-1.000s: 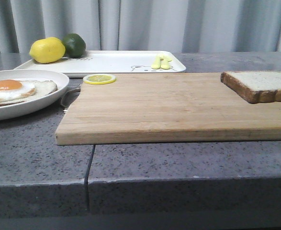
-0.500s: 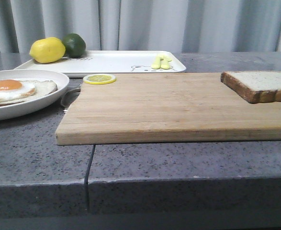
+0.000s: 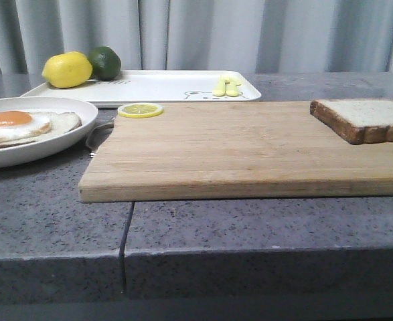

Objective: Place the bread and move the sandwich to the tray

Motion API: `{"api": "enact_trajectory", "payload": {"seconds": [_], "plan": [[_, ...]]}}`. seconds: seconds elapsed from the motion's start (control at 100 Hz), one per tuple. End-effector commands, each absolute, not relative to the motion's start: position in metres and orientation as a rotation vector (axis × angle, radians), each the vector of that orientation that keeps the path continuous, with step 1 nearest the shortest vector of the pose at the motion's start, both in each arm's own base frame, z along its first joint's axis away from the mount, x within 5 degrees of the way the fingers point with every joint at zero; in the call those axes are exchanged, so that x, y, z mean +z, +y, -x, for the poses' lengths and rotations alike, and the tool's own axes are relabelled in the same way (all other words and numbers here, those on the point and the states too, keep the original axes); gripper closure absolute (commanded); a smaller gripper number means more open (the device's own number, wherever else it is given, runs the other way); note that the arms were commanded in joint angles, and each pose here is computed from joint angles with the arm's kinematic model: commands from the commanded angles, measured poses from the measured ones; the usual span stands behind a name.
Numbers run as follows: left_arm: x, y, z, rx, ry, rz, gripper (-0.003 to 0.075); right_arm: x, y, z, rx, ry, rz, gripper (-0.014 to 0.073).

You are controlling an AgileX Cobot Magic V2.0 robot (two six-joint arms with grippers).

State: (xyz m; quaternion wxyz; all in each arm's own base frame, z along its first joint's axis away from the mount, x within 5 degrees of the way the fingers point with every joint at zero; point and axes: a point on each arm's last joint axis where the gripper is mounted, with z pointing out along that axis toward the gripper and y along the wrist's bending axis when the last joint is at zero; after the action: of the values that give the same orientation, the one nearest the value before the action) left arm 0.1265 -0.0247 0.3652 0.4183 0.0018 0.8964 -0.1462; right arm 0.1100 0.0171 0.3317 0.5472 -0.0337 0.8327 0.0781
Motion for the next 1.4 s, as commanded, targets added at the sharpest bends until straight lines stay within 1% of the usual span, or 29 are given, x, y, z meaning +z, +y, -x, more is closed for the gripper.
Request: {"api": "enact_trajectory", "payload": {"seconds": [0.0, 0.16, 0.38, 0.56, 0.84, 1.09, 1.39], "plan": [[0.380, -0.025, -0.129, -0.387, 2.159, 0.008, 0.0281, 0.349, 0.013, -0.116, 0.171, 1.863, 0.037, 0.0158], [0.380, -0.025, -0.129, -0.387, 2.159, 0.008, 0.0281, 0.344, 0.004, -0.132, 0.186, 1.885, -0.038, 0.0158], [0.380, -0.025, -0.129, -0.387, 2.159, 0.008, 0.0281, 0.340, -0.001, -0.157, 0.300, 1.869, -0.127, 0.0158], [0.380, -0.025, -0.129, -0.387, 2.159, 0.008, 0.0281, 0.324, -0.018, -0.180, 0.341, 1.917, -0.263, 0.0158], [0.380, -0.025, -0.129, -0.387, 2.159, 0.008, 0.0281, 0.304, -0.042, -0.204, 0.493, 1.940, -0.448, 0.0158], [0.380, -0.025, -0.129, -0.387, 2.159, 0.008, 0.0281, 0.285, -0.046, -0.223, 0.631, 1.974, -0.508, 0.0158], [0.380, -0.025, -0.129, -0.387, 2.159, 0.008, 0.0281, 0.257, -0.053, -0.240, 0.675, 2.062, -0.564, 0.0158]]}}
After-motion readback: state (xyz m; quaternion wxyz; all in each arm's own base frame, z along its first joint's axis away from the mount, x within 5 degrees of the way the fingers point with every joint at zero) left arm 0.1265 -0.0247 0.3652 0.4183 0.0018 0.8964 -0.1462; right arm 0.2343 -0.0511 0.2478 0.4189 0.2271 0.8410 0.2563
